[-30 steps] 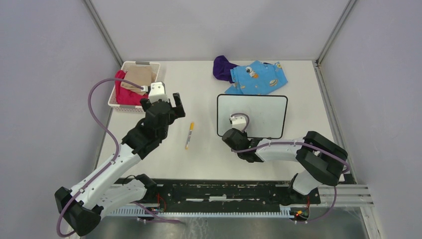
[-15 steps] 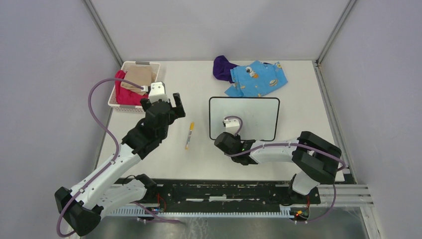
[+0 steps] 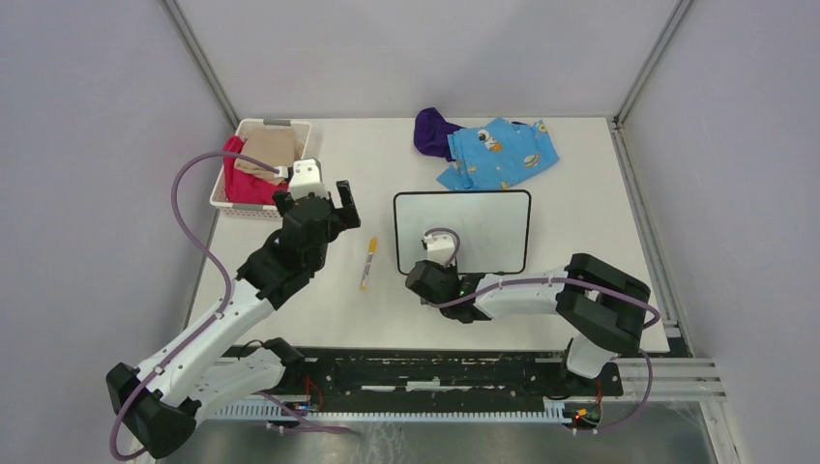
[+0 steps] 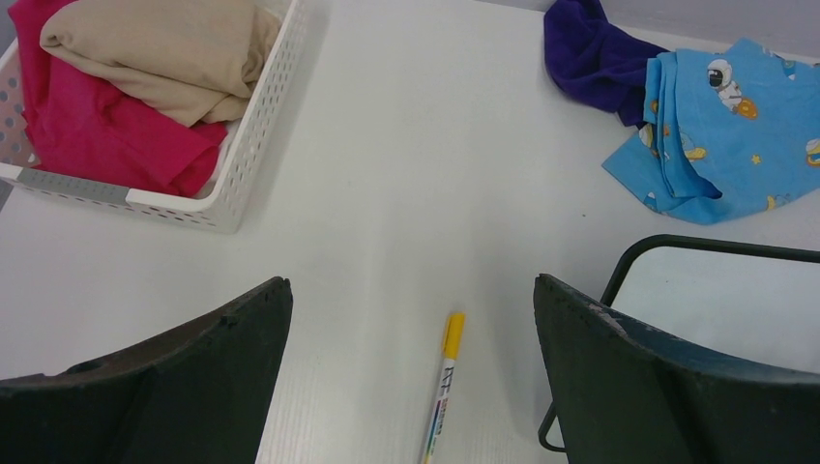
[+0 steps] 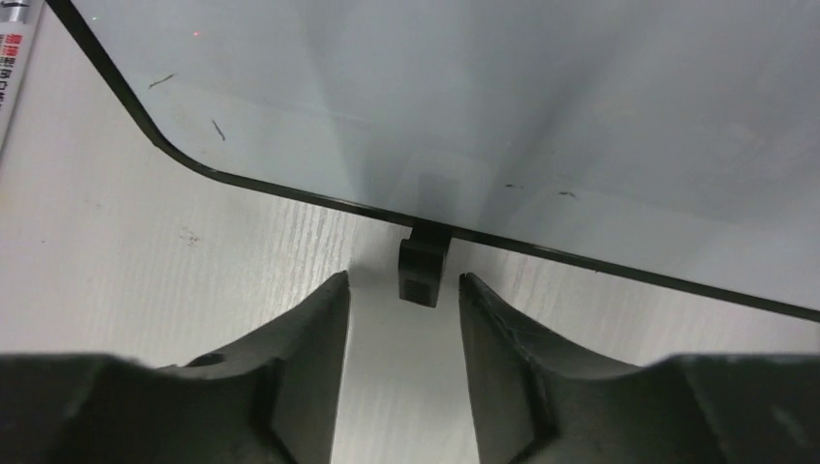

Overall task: Write a sentence on the whiteboard
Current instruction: Move the whiteboard stand to the center of the board.

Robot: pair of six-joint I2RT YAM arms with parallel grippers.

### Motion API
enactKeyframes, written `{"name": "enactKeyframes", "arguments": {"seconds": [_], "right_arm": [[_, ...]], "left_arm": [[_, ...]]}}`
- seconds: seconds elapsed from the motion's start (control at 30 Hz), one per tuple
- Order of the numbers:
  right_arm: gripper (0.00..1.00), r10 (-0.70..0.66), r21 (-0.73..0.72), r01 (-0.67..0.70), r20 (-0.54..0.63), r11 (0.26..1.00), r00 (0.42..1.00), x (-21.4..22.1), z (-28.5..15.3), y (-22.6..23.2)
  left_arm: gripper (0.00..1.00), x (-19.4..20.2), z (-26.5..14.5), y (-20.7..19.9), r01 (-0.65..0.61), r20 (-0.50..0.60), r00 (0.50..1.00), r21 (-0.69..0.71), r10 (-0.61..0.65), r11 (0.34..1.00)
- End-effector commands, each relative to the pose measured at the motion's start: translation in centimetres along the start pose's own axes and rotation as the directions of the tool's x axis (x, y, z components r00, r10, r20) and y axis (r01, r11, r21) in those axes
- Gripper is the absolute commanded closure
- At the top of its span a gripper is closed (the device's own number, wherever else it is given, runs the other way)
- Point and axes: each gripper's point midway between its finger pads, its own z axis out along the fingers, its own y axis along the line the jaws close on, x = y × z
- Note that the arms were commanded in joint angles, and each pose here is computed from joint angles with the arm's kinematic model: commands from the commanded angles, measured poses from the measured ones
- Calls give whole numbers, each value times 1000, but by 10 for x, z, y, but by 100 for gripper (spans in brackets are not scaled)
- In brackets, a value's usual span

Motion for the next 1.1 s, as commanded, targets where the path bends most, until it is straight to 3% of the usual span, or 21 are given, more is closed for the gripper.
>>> {"name": "enactKeyframes", "arguments": {"seconds": [0.0,0.17,0.3,0.47,0.6,0.67,0.7,0.93,1.0,1.07], "right_arm": [[43,24,-29,-23,23,999,999,-8,-6,14],[30,6,-67,-3,51,998,999,-19,-19,20],[30,-15,-103,25,97,994,995,-28,-45,16],[29,-36,-167,71,203,983,979,-21,-84,-15],[21,-43,-87,70,279,994,959,-18,-92,-62],[4,-30,-27,41,334,999,942,-24,-97,-85],[2,-5,-26,16,373,1000,928,-32,-102,-91],[2,113,-146,-33,587,989,801,-69,-130,-103],[2,132,-100,-89,602,991,788,-74,-134,-117],[2,85,-63,-58,619,996,781,-83,-140,-120]], "left_arm": [[0,-13,-3,-5,52,35,998,25,-53,998],[0,-14,-4,-4,47,38,998,25,-48,999],[0,-15,-5,-2,40,44,998,20,-41,999],[0,-13,-2,-2,35,42,998,12,-35,999],[0,-11,1,-2,29,42,999,5,-29,1000],[0,-9,2,-3,27,44,999,5,-27,1000],[0,-9,3,-3,27,47,999,2,-27,1000],[0,-9,4,4,77,68,995,-39,-75,996],[0,-3,6,5,100,49,994,-50,-98,994],[0,12,11,1,93,-13,996,-30,-93,995]]}}
